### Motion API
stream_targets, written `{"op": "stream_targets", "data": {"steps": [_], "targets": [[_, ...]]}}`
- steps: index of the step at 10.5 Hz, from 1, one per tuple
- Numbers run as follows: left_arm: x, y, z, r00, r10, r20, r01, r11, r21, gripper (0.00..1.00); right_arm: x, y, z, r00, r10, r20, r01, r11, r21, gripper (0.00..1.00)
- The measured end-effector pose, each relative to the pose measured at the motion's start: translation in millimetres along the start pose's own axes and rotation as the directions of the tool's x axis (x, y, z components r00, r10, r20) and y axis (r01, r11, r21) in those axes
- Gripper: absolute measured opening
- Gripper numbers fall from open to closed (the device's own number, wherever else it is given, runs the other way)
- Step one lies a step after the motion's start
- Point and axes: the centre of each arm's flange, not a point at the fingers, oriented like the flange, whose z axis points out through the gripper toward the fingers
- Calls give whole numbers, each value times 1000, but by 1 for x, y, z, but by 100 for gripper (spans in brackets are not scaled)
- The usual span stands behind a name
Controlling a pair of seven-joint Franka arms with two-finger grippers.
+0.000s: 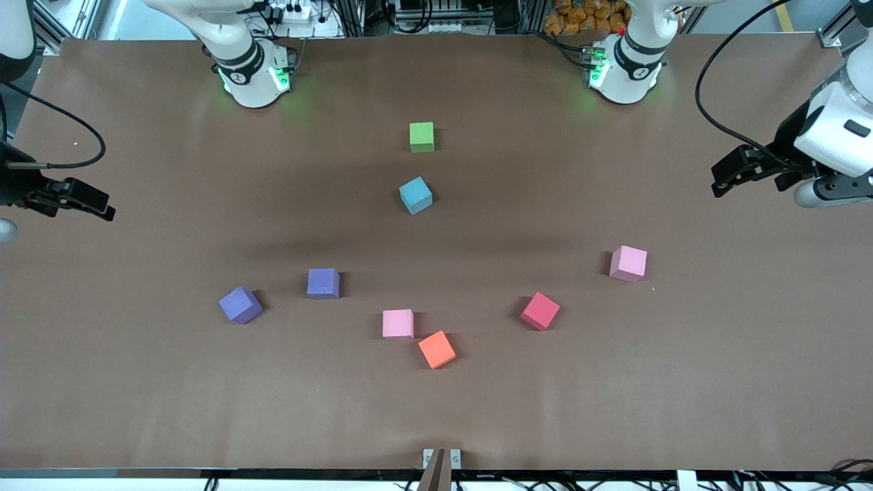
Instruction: Arrange blocks into number 1
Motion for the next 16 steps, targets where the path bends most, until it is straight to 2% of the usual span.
{"op": "stream_targets", "data": {"steps": [6, 9, 11, 12, 14, 16], "targets": [[0, 2, 4, 1000, 2, 8, -2, 1000, 2, 100, 2, -1, 6, 1000, -2, 10, 2, 1000, -1, 100], [6, 35, 50, 996, 11, 90, -13, 1000, 19, 100, 14, -5, 28, 1000, -8, 21, 8, 1000, -1, 100], [-10, 106, 111, 986, 0, 168, -9, 999, 51, 100, 27, -8, 55, 998, -52, 35, 52, 999, 0, 100], [-27, 154, 144, 985, -23, 171, 13, 998, 64, 100, 37, -10, 73, 995, -95, 36, 95, 996, 1, 100], [-83, 251, 200, 985, -80, 155, 68, 994, 84, 100, 56, -14, 114, 988, -149, 45, 149, 989, 2, 100], [-160, 338, 244, 981, -119, 154, 101, 988, 120, 100, 69, -18, 150, 982, -178, 60, 178, 984, 4, 100]]}}
